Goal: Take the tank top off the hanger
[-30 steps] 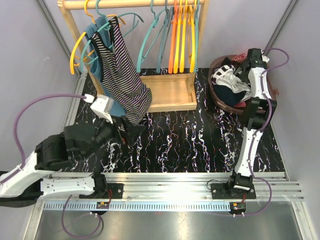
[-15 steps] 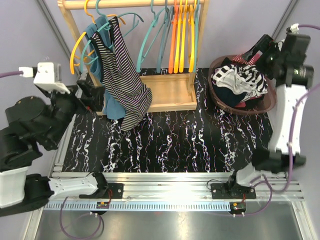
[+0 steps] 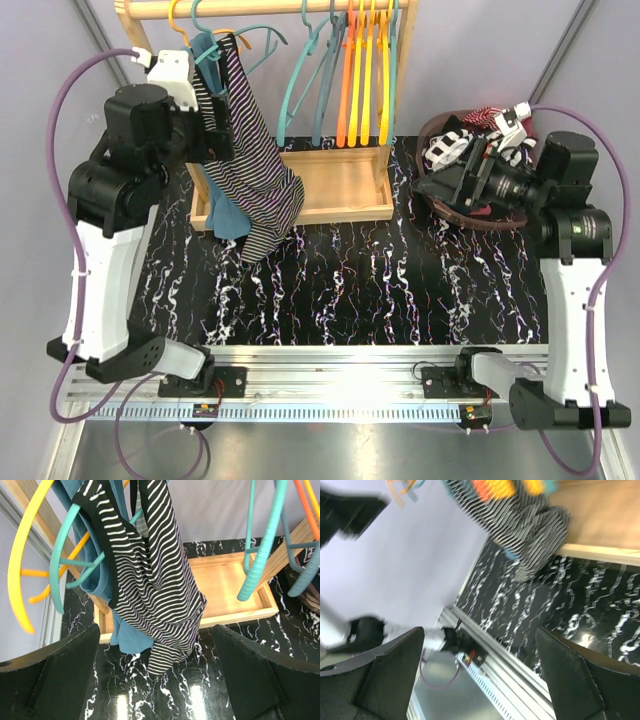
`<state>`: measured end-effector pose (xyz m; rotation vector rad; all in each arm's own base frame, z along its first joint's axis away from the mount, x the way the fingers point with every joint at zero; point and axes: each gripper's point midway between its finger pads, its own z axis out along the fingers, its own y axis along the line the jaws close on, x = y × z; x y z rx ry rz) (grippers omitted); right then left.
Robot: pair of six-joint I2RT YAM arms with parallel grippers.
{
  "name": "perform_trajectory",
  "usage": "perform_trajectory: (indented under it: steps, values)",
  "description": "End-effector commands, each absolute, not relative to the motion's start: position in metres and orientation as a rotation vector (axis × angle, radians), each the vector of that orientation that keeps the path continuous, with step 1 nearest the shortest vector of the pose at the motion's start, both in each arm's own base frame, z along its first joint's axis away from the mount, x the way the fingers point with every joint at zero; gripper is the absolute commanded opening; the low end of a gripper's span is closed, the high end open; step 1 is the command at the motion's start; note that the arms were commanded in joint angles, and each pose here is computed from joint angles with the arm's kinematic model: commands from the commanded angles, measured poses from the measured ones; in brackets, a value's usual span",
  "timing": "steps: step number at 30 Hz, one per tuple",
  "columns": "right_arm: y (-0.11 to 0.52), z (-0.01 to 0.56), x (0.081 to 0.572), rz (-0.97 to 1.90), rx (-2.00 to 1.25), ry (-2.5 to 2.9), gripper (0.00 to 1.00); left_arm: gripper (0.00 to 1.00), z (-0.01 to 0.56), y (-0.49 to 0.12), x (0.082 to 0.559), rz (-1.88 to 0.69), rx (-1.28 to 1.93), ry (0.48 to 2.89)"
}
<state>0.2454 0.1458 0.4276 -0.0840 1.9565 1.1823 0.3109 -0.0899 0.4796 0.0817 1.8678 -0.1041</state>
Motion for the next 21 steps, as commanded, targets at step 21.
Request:
perform_trajectory:
  steps: [21]
  values:
    - [0.184, 0.416, 0.178, 1.396, -0.339, 1.995, 1.0, 0.99, 0.475, -0.032, 0.375, 0.024, 0.09, 1.845]
